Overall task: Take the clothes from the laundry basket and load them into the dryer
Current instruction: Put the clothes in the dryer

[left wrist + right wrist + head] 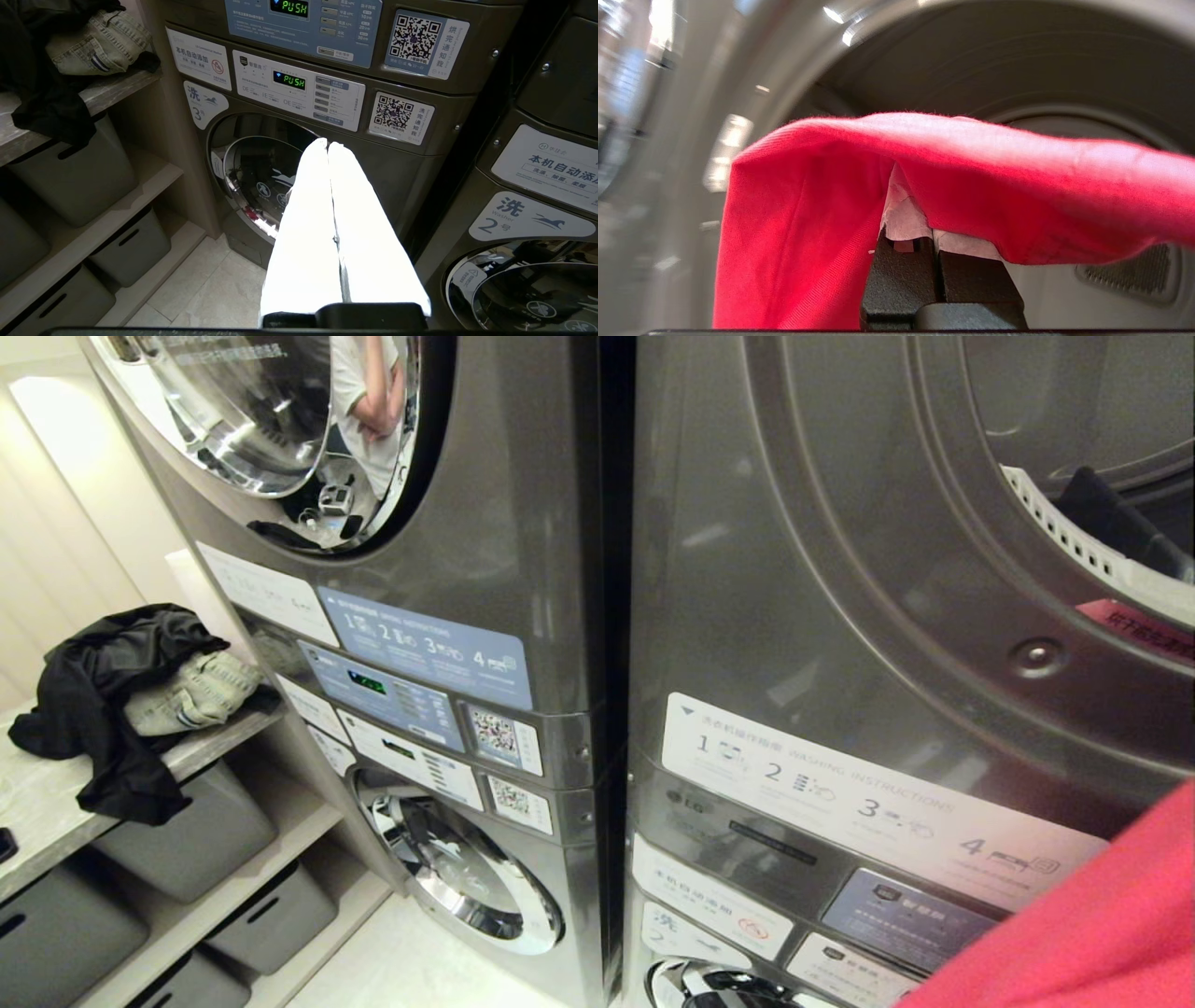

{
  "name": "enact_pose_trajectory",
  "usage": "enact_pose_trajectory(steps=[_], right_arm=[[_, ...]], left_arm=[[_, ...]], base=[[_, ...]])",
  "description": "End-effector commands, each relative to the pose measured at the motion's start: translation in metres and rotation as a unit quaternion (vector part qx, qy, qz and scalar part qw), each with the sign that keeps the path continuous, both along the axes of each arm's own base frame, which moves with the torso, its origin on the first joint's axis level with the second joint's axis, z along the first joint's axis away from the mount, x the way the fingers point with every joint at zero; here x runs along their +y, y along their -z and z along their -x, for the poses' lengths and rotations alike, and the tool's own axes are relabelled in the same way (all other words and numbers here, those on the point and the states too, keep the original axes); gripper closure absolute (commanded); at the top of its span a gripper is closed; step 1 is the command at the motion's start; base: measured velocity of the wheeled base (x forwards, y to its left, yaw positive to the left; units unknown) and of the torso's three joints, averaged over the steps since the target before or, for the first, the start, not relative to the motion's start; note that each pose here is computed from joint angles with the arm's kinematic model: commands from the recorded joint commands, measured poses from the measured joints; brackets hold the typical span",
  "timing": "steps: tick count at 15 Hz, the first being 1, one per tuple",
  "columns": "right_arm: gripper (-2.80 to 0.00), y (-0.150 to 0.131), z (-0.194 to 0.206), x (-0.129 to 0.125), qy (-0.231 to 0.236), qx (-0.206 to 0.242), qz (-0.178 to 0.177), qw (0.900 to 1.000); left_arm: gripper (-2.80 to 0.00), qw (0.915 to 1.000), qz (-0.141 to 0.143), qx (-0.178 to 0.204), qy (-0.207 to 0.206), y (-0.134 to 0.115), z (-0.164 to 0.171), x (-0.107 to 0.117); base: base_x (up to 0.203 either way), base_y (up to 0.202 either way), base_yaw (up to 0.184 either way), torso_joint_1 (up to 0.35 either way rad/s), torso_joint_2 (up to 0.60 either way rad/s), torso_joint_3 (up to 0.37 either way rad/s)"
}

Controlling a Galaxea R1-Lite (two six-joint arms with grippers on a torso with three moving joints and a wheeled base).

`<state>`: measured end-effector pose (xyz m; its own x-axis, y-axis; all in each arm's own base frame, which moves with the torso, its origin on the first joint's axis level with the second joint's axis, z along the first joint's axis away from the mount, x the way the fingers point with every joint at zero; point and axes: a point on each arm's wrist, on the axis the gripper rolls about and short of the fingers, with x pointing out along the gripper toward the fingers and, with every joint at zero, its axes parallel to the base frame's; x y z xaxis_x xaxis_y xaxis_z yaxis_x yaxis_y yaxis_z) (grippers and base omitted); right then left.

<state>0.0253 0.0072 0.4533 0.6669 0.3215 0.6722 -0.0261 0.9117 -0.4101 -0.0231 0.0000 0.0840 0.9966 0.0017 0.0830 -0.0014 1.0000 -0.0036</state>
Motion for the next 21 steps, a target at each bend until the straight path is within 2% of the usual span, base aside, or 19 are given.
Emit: enact_pose_trajectory(steps=[1, 4, 9, 14, 16, 17, 18, 21], right_arm=[[0.00, -0.011, -0.067, 0.000, 0.013, 0.030, 0.009, 0.999], [0.00, -0.037, -0.102, -0.002, 0.049, 0.000, -0.004, 0.999], [0.00, -0.063, -0.157, -0.006, 0.119, -0.033, -0.069, 0.990], [0.00, -0.055, -0.185, -0.011, 0.196, -0.022, -0.136, 0.971], [0.00, -0.051, -0.204, -0.016, 0.230, -0.050, -0.175, 0.956], [0.00, -0.046, -0.214, -0.018, 0.251, -0.054, -0.198, 0.946], [0.00, -0.043, -0.222, -0.019, 0.262, -0.050, -0.208, 0.941], [0.00, -0.029, -0.247, -0.020, 0.267, -0.025, -0.206, 0.941]], left_arm=[[0.00, 0.9999, 0.001, 0.015, 0.000, 0.009, -0.002, 0.000], [0.00, 0.9999, 0.001, 0.015, 0.000, 0.009, -0.002, 0.000], [0.00, 0.9999, 0.001, 0.015, 0.000, 0.009, -0.002, 0.000], [0.00, 0.9999, 0.001, 0.014, 0.000, 0.009, -0.002, 0.000], [0.00, 0.9999, 0.001, 0.015, 0.000, 0.009, -0.002, 0.000], [0.00, 0.9999, 0.001, 0.015, 0.000, 0.009, -0.002, 0.000], [0.00, 0.9999, 0.001, 0.015, 0.000, 0.009, -0.002, 0.000], [0.00, 0.9999, 0.001, 0.015, 0.000, 0.009, -0.002, 0.000]], base=[[0.000, 0.000, 0.000, 0.000, 0.00, 0.000], [0.000, 0.000, 0.000, 0.000, 0.00, 0.000], [0.000, 0.000, 0.000, 0.000, 0.00, 0.000], [0.000, 0.000, 0.000, 0.000, 0.00, 0.000], [0.000, 0.000, 0.000, 0.000, 0.00, 0.000], [0.000, 0.000, 0.000, 0.000, 0.00, 0.000], [0.000, 0.000, 0.000, 0.000, 0.00, 0.000], [0.000, 0.000, 0.000, 0.000, 0.00, 0.000]])
